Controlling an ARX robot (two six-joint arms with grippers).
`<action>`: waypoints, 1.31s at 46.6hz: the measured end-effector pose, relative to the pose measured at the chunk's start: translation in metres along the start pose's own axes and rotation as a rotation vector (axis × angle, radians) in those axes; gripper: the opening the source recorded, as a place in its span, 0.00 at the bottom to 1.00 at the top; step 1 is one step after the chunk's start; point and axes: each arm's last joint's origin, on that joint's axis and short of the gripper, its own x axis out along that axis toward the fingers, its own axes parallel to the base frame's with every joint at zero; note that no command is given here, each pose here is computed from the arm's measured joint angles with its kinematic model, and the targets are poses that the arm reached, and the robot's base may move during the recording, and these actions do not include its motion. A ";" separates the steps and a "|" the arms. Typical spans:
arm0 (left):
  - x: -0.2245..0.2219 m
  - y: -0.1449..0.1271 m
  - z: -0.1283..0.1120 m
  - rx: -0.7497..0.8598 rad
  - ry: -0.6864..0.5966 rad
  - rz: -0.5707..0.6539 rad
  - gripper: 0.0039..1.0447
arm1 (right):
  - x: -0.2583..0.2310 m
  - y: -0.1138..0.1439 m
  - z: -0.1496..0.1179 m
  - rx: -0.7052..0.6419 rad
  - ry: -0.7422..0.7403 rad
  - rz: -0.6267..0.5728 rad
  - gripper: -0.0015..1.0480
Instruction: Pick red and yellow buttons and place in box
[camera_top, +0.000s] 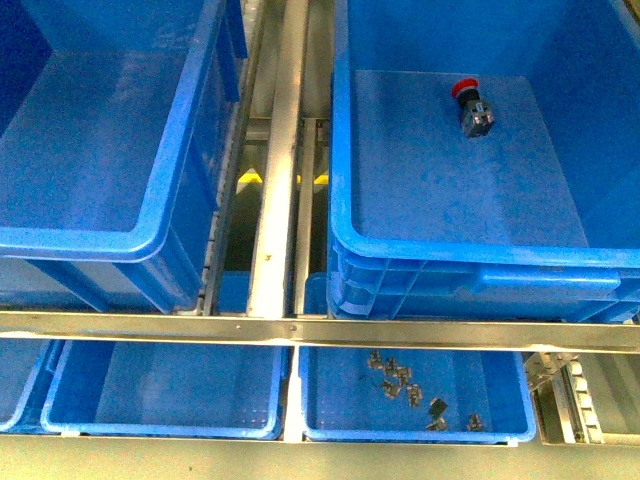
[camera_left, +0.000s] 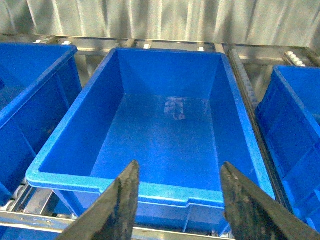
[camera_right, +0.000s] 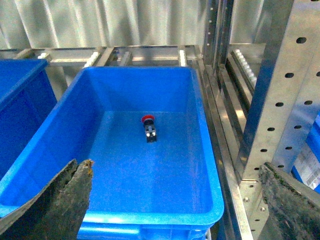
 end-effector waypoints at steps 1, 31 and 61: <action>0.000 0.000 0.000 0.000 0.000 0.000 0.53 | 0.000 0.000 0.000 0.000 0.000 0.000 0.95; 0.000 0.000 0.000 0.003 0.000 0.001 0.93 | 0.000 0.000 0.000 0.000 0.002 -0.002 0.94; 0.000 0.000 0.000 0.003 0.000 0.008 0.93 | 0.000 0.000 0.000 -0.001 0.003 0.008 0.94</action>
